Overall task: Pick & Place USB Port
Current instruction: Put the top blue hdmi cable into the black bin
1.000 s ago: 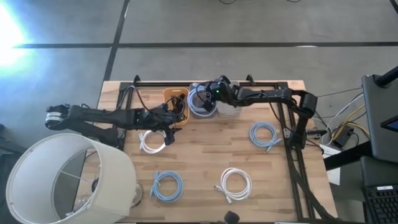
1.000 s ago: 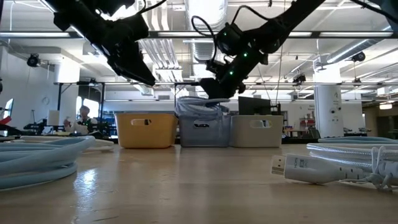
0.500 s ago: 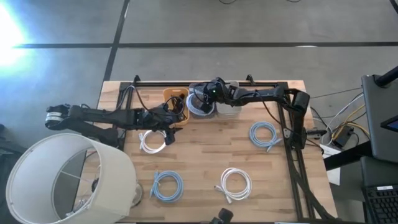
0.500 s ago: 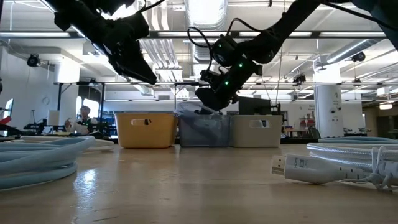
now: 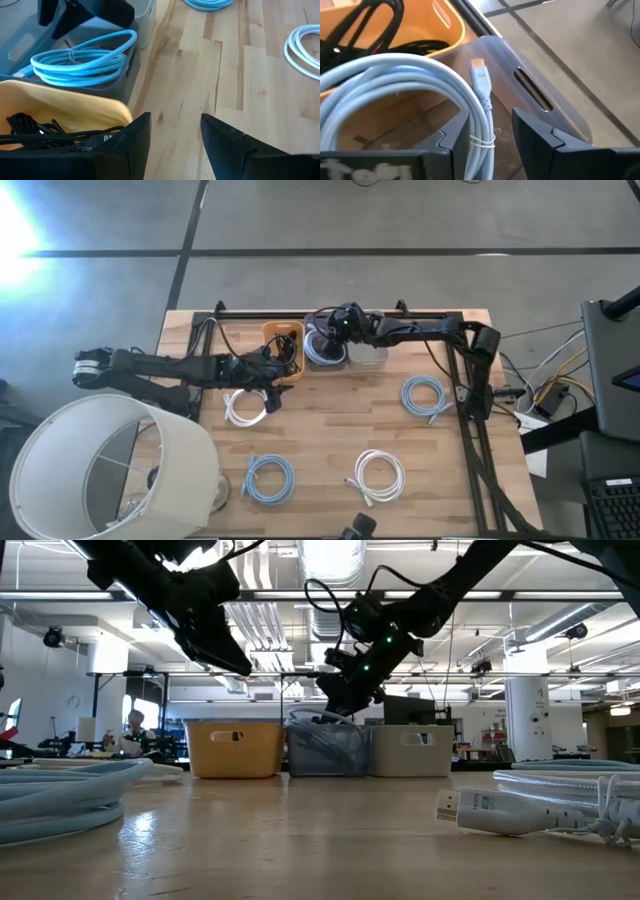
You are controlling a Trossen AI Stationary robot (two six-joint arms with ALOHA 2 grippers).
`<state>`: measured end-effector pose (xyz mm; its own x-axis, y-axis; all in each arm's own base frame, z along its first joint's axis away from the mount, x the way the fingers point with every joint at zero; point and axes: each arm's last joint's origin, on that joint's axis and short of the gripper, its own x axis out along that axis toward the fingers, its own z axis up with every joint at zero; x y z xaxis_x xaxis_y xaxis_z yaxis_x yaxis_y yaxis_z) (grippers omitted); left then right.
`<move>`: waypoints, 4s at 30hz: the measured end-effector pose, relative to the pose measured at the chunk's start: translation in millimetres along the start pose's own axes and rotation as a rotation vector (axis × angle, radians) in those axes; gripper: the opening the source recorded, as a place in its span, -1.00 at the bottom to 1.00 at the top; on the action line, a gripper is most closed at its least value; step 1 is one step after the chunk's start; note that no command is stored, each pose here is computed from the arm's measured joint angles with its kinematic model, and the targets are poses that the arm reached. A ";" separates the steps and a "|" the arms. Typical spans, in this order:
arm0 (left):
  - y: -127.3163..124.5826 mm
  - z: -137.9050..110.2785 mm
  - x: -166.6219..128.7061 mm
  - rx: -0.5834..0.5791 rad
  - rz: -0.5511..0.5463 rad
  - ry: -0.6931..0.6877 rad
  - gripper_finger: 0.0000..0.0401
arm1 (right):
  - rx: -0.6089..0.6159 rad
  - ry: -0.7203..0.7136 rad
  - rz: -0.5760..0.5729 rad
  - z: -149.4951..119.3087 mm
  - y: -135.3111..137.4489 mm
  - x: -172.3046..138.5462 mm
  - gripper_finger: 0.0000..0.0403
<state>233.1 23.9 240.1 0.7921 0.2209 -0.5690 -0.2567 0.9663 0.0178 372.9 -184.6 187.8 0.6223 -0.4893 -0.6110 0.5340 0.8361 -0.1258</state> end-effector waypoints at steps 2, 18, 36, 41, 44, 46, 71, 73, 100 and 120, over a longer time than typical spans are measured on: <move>0.0 0.0 0.0 0.000 0.000 0.000 -0.12 | 0.002 -0.011 0.000 3.5 -0.9 -4.9 -0.30; -0.1 -1.2 0.3 0.002 -0.001 0.004 -0.12 | -0.012 0.093 0.049 13.0 13.9 -59.9 -0.33; -0.1 -1.6 0.5 0.002 -0.001 0.004 -0.12 | 0.082 0.410 0.084 -13.7 47.8 -144.9 -0.27; -0.1 -1.7 0.5 0.002 -0.001 0.005 -0.12 | 0.118 0.469 0.073 -29.2 56.3 -156.1 -0.25; -0.1 -1.7 0.5 0.002 -0.001 0.005 -0.12 | 0.137 0.504 0.066 -43.1 60.2 -161.1 -0.26; -0.1 -1.7 0.5 0.002 -0.001 0.005 -0.12 | 0.158 0.522 0.060 -53.1 61.7 -164.7 -0.26; -0.4 3.2 0.4 -0.010 -0.005 -0.046 -0.12 | 0.467 0.753 -0.073 -174.7 43.3 -198.7 -0.26; -0.5 3.5 0.4 -0.011 -0.005 -0.048 -0.12 | 0.480 0.767 -0.089 -180.1 42.5 -197.5 -0.26; -0.6 3.6 0.4 -0.010 -0.005 -0.050 -0.12 | 0.472 0.777 0.055 -170.2 49.2 -196.7 -0.24; -0.4 3.6 0.4 -0.011 -0.005 -0.050 -0.12 | 0.450 0.718 0.112 -199.2 49.0 -182.6 -0.26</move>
<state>235.6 24.1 242.8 0.8200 0.2228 -0.5272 -0.2586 0.9660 0.0060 171.4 -4.8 137.5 0.2523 -0.0068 -0.9676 0.7623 0.6174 0.1944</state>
